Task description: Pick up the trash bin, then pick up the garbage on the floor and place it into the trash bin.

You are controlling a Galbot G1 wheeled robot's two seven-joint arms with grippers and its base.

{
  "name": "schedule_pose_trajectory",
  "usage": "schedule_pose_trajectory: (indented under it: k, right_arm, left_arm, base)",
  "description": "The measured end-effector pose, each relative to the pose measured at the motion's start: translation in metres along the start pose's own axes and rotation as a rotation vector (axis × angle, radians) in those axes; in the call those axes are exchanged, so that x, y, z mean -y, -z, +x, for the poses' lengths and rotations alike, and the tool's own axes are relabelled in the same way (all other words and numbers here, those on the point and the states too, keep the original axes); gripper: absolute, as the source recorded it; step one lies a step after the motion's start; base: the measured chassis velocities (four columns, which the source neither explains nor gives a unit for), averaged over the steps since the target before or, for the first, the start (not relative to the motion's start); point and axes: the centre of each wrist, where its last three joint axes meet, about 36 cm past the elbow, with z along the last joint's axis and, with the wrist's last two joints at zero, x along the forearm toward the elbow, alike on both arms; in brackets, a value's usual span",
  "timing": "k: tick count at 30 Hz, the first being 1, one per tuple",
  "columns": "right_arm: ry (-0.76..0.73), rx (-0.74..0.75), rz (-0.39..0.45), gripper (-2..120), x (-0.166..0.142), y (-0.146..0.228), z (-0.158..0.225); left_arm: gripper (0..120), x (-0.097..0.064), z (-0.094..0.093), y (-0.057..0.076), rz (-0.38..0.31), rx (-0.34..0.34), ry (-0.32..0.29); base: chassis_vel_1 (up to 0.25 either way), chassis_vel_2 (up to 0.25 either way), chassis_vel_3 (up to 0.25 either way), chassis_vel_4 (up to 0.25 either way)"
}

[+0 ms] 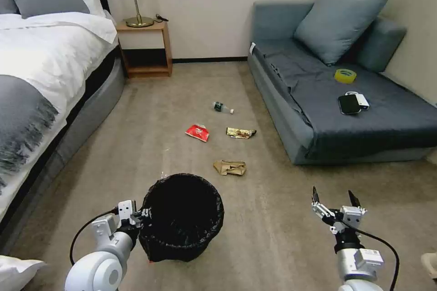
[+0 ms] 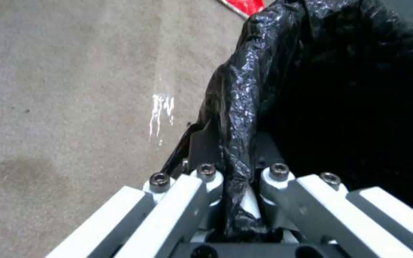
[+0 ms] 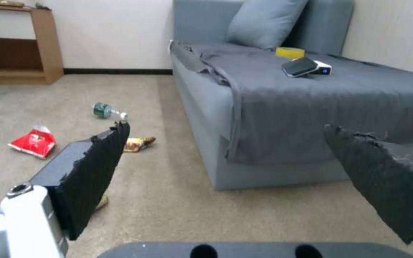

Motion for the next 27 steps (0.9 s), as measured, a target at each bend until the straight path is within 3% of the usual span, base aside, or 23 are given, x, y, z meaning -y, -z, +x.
schedule_pose_trajectory:
  k: [14, 27]
  right_arm:
    - [0.215, -0.066, -0.071, 100, 0.008, 0.061, -0.020]
    - [0.563, -0.252, -0.151, 100, -0.009, 0.120, -0.016]
  left_arm:
    - [4, -0.004, 0.009, 0.018, -0.005, 0.056, 0.000]
    - [4, -0.021, 0.011, 0.034, 0.000, 0.109, 0.038]
  base:
    - [0.000, 0.000, 0.000, 0.000]
    - [0.000, 0.000, 0.000, 0.000]
